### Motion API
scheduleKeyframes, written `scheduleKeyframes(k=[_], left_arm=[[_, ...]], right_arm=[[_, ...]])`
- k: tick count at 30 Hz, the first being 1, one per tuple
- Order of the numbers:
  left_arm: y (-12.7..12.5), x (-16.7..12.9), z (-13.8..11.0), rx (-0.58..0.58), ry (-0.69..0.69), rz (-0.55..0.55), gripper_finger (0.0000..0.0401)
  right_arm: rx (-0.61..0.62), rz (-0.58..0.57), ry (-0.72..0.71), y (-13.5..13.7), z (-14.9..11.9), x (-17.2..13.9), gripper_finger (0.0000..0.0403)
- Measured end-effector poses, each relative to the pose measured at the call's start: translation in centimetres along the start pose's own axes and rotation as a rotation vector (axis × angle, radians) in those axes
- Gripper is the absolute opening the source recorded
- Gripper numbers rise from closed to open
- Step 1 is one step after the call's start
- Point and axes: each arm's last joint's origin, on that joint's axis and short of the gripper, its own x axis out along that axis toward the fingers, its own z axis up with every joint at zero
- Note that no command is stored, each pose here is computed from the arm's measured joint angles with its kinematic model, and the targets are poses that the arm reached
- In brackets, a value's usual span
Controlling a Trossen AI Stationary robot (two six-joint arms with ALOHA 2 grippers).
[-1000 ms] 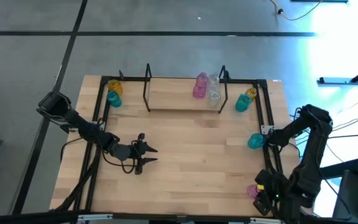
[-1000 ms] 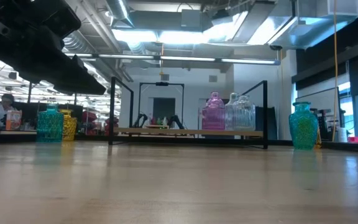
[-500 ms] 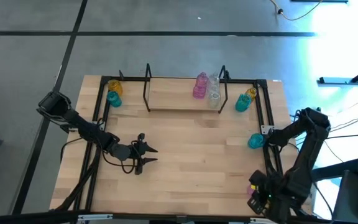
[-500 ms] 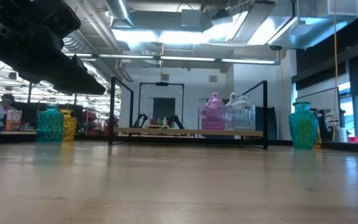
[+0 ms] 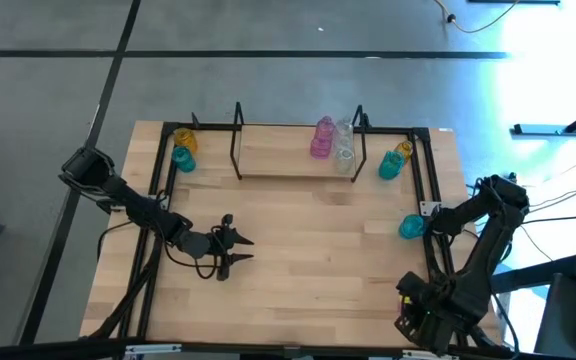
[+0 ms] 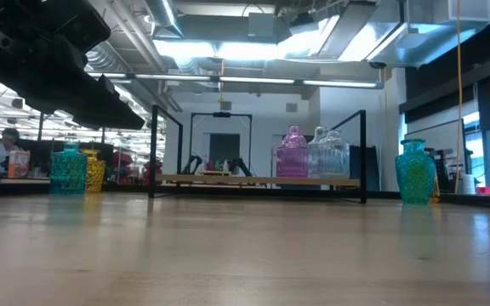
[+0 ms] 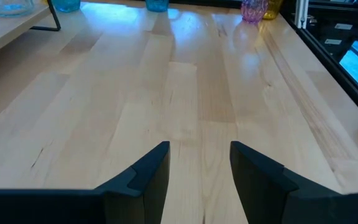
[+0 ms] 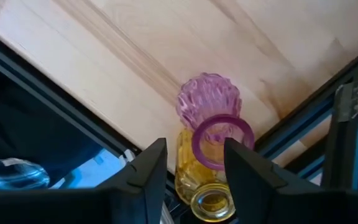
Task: Sort vases onto shelf
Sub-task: Put the pink vase on the shelf aligned with the other pink vases
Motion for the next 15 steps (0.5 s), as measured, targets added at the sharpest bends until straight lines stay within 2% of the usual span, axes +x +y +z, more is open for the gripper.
scheduleKeyframes(k=[15], left_arm=[[0.0,0.0,0.0,0.000,0.000,0.000,0.0162]], right_arm=[[-0.003,-0.016,0.047,-0.2,0.0,2.1,0.0144]])
